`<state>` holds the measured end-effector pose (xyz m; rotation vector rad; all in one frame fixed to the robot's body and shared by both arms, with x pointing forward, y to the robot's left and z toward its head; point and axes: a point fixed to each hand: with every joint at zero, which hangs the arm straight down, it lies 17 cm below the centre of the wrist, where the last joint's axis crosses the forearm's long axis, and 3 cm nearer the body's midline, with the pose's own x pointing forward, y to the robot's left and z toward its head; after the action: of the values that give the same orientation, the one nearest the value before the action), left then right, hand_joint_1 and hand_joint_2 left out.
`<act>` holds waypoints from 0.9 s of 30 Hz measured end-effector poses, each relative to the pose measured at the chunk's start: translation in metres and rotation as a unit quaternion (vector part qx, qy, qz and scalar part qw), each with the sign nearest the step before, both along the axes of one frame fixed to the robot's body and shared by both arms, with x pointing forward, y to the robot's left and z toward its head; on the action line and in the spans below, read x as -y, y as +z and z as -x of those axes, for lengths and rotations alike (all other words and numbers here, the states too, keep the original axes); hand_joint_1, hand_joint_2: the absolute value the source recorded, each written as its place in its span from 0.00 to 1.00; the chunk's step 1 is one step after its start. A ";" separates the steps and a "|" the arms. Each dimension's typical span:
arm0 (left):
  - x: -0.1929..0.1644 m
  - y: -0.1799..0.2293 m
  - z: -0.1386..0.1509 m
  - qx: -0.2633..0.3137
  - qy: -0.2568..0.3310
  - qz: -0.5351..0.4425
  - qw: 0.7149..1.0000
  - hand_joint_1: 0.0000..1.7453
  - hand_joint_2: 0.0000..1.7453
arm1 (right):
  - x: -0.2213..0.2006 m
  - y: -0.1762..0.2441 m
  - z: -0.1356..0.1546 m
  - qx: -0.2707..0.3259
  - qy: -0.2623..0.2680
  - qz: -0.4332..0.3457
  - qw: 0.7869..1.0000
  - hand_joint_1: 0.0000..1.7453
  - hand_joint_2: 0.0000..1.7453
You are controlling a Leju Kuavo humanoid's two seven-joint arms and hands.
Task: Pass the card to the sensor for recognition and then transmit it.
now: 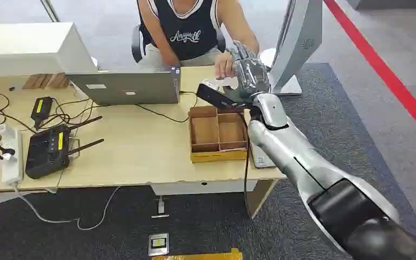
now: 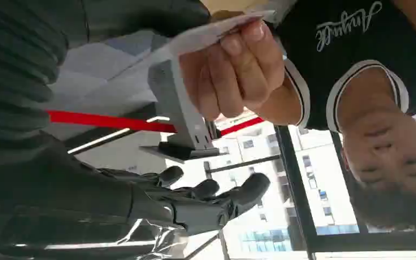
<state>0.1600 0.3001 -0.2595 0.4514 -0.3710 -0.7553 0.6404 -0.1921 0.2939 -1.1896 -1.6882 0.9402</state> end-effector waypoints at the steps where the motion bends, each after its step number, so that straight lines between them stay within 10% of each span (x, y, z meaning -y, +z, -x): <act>1: 0.000 0.000 0.000 0.000 0.000 0.000 1.000 0.00 1.00 | -0.001 -0.001 0.000 -0.001 0.000 0.000 1.000 1.00 1.00; 27: -0.001 0.000 0.002 0.001 0.007 0.000 1.000 0.00 1.00 | -0.010 -0.011 0.000 -0.015 0.010 -0.008 1.000 1.00 1.00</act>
<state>0.1582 0.3011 -0.2597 0.4544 -0.3698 -0.7416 0.6406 -0.1819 0.2832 -1.1434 -1.6835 0.9514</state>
